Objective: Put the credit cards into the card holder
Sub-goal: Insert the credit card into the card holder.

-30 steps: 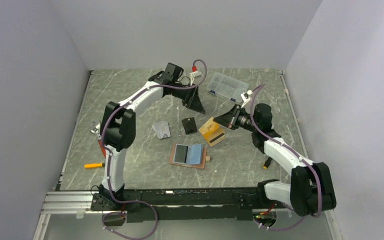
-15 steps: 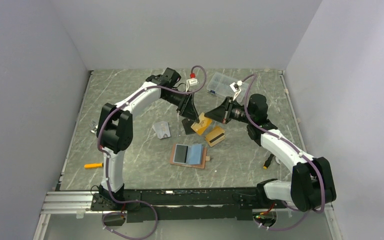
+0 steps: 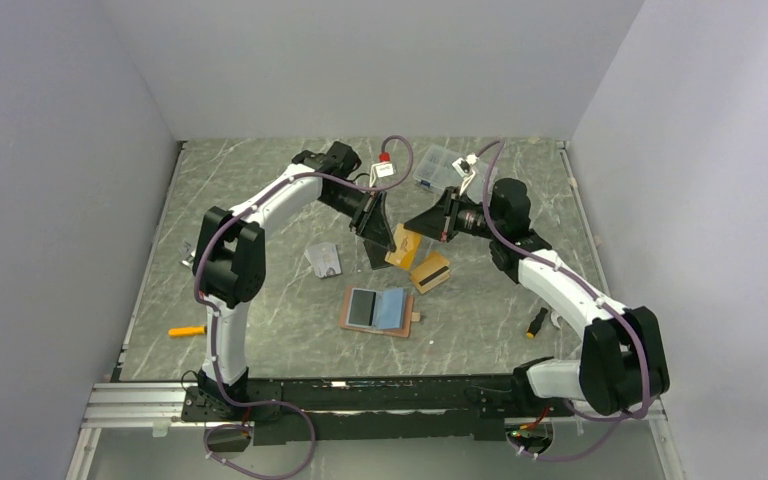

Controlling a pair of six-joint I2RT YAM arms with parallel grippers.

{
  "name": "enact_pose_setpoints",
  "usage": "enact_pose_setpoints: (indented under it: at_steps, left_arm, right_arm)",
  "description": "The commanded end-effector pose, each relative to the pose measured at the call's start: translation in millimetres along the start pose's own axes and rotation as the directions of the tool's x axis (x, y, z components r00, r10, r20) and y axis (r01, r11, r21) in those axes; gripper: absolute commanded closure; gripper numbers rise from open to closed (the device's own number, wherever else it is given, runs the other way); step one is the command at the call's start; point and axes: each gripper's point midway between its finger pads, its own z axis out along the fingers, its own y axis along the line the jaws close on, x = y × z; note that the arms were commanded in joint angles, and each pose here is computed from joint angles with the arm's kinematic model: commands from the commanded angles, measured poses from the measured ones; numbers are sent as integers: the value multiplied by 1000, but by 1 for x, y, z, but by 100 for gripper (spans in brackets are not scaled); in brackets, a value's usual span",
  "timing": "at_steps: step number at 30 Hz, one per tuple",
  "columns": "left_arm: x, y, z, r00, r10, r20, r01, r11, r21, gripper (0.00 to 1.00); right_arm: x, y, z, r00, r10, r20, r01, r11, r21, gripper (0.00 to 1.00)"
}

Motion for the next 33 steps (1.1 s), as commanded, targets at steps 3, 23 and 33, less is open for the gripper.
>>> enact_pose_setpoints:
  at_steps: [3, 23, 33]
  left_arm:
    - [-11, -33, 2, 998, 58, 36, -62, 993, 100, 99]
    - [-28, -31, -28, 987, -4, 161, -5, 999, 51, 100]
    - [-40, -34, -30, 983, 0, 182, -10, 999, 52, 100]
  right_arm:
    - [-15, 9, 13, 999, -41, 20, 41, 999, -31, 94]
    - [-10, 11, -18, 980, 154, 125, -137, 982, -131, 58]
    - [-5, 21, -2, 987, 133, 84, -119, 981, -153, 60]
